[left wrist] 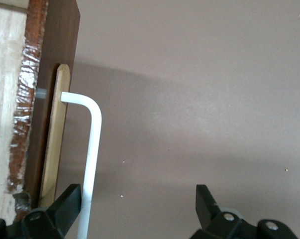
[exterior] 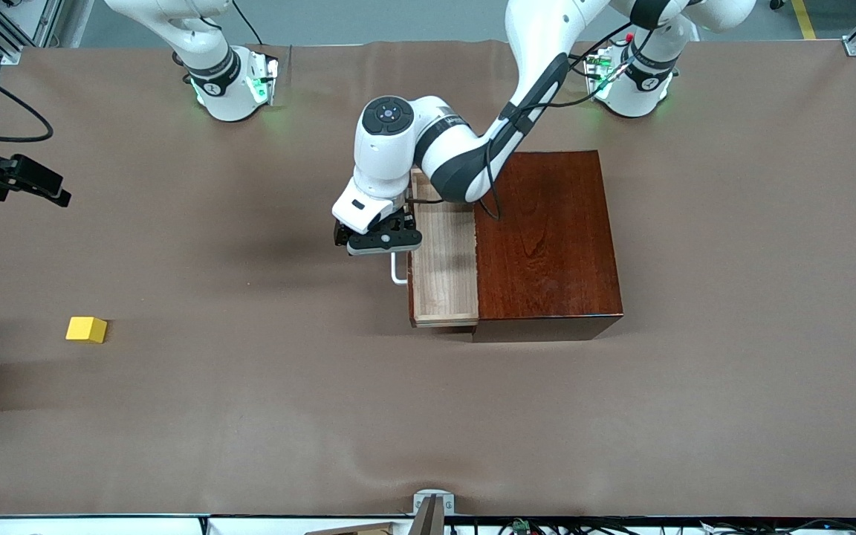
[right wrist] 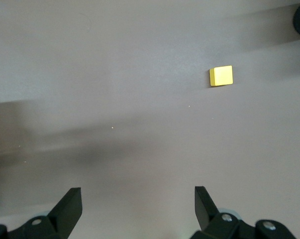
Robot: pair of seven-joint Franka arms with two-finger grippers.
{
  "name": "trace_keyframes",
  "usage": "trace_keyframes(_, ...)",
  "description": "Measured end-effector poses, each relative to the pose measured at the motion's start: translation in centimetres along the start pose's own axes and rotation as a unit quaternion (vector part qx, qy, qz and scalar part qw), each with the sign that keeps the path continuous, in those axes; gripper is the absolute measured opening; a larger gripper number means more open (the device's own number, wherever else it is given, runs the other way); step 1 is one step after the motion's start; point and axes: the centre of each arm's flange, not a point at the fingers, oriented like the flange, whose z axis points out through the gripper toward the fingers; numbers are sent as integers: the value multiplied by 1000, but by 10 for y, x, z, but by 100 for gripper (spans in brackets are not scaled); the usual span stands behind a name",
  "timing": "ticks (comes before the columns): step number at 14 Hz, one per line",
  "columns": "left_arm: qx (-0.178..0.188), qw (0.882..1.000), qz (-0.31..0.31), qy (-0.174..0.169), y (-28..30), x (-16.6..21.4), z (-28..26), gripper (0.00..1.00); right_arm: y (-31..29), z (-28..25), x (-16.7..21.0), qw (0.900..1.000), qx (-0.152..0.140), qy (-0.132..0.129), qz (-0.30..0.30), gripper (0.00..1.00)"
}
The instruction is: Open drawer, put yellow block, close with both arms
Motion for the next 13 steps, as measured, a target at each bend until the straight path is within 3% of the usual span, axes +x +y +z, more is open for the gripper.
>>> trace_keyframes(2, -10, 1000, -1, 5, 2, 3, -6, 100, 0, 0, 0, 1000, 0, 0, 0, 100)
trace_keyframes(5, -56, 998, -3, 25, 20, 11, -39, 100, 0, 0, 0, 1000, 0, 0, 0, 100)
trace_keyframes(10, -82, 995, -24, 43, 21, 30, -84, 100, 0, 0, 0, 1000, 0, 0, 0, 100)
trace_keyframes(13, -94, 993, -51, 59, 9, 61, -111, 100, 0, 0, 0, 1000, 0, 0, 0, 100)
